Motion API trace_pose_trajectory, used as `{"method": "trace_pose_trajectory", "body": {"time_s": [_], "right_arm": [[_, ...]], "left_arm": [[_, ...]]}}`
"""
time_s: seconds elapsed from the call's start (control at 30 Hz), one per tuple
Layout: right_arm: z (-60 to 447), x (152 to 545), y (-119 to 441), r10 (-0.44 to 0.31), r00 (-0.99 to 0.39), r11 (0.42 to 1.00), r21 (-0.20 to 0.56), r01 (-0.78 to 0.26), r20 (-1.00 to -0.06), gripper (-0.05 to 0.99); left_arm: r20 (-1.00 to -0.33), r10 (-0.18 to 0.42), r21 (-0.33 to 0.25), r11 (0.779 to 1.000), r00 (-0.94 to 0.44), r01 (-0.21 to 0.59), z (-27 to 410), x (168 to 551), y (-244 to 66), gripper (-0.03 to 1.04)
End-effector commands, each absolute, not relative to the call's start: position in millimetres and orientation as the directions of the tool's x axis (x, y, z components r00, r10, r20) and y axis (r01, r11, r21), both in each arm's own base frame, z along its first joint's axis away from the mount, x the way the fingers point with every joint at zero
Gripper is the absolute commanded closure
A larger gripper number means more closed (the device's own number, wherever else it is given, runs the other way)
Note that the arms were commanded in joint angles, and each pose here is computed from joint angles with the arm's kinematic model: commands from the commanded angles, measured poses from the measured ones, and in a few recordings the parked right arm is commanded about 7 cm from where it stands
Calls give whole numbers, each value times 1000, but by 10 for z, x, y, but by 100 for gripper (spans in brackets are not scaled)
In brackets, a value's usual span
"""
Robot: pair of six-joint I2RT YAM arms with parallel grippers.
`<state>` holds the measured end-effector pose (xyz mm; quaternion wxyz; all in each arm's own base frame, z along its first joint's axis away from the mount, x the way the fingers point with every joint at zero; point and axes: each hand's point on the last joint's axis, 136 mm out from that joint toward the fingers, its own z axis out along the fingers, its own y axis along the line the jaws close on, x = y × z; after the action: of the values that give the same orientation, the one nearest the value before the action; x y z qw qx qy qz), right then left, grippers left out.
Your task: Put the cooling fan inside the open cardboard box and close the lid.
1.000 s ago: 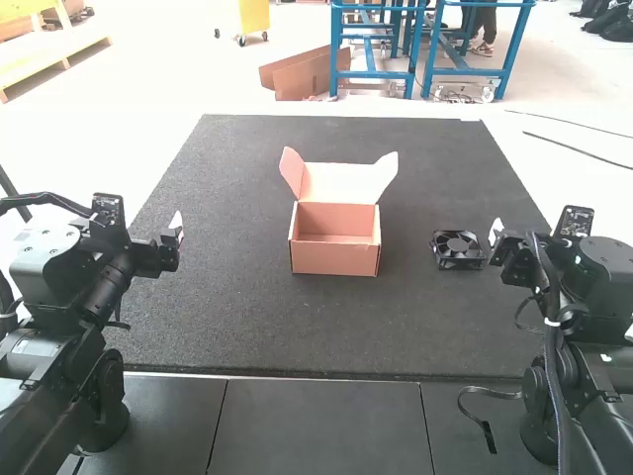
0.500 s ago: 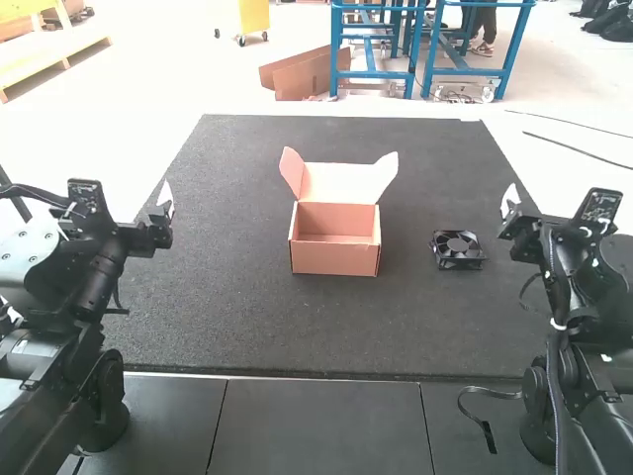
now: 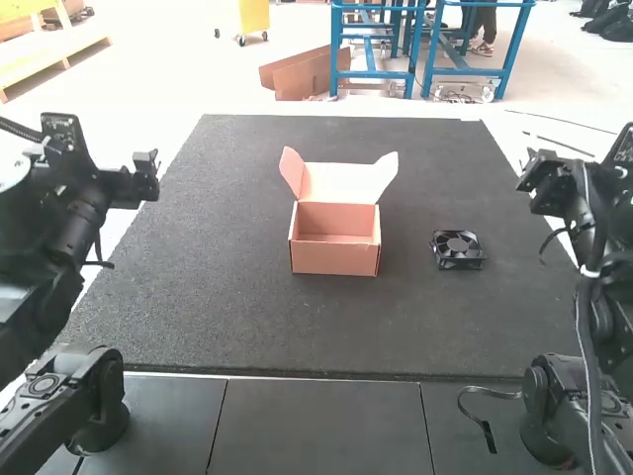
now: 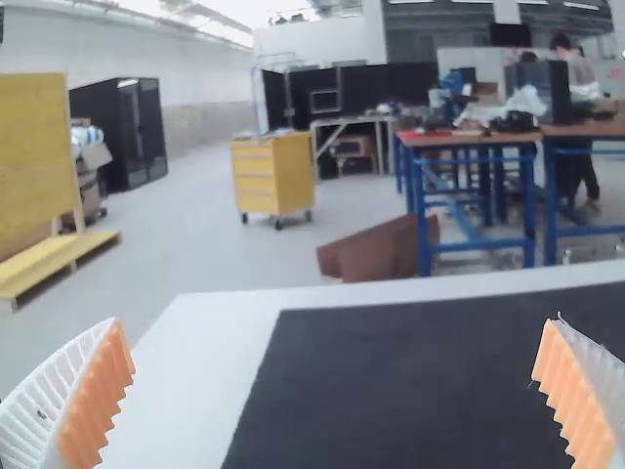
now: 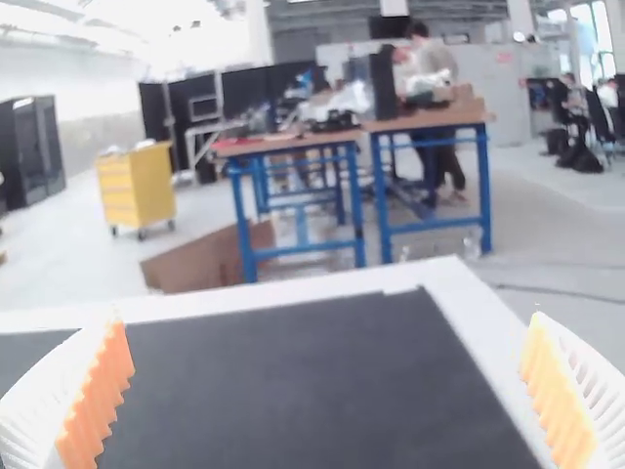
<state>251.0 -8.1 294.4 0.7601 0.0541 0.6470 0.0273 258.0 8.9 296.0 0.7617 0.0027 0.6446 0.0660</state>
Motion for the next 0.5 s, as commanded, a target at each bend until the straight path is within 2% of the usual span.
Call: {"method": "trace_pose_trajectory", "body": {"time_s": [0.0, 0.1, 0.17, 0.2, 0.23, 0.27, 0.33, 0.4, 0.47], "right_arm": [[3162, 2584, -115, 130, 137, 989, 138, 51, -982, 3], [3105, 2721, -185, 134, 23, 985, 135, 108, -991, 3], [3009, 2803, -215, 131, -71, 983, 121, 137, -989, 4], [3002, 2847, -157, 132, -107, 987, 120, 108, -985, 4], [2958, 2901, 2, 133, -160, 991, 131, 21, -978, 4], [2879, 2934, 25, 111, -207, 994, 111, 11, -972, 4], [2835, 3011, 9, 20, -244, 1000, 22, -3, -970, 4], [2854, 3099, -12, 21, -276, 1000, 19, 10, -961, 4], [2695, 3220, -63, 25, -371, 999, 11, 41, -928, 4]], "left_arm": [[-986, 101, 87, 991, 136, -100, 3099, 2678, 93, 4], [-990, 100, 92, 992, 96, -82, 3113, 2788, 63, 4], [-996, 70, 67, 996, 48, -59, 3088, 2865, 30, 4], [-999, 42, 41, 998, 23, -42, 3078, 2911, 3, 4], [-1000, 25, 26, 999, -5, -31, 3070, 2961, -18, 4], [-999, 19, 20, 999, -30, -26, 3079, 3006, -28, 4], [-996, 16, 17, 1000, -84, -5, 3099, 3090, -67, 4], [-990, 19, 21, 1000, -139, -10, 3076, 3190, -63, 4], [-972, 26, 27, 1000, -234, -1, 2945, 3280, -78, 4]]}}
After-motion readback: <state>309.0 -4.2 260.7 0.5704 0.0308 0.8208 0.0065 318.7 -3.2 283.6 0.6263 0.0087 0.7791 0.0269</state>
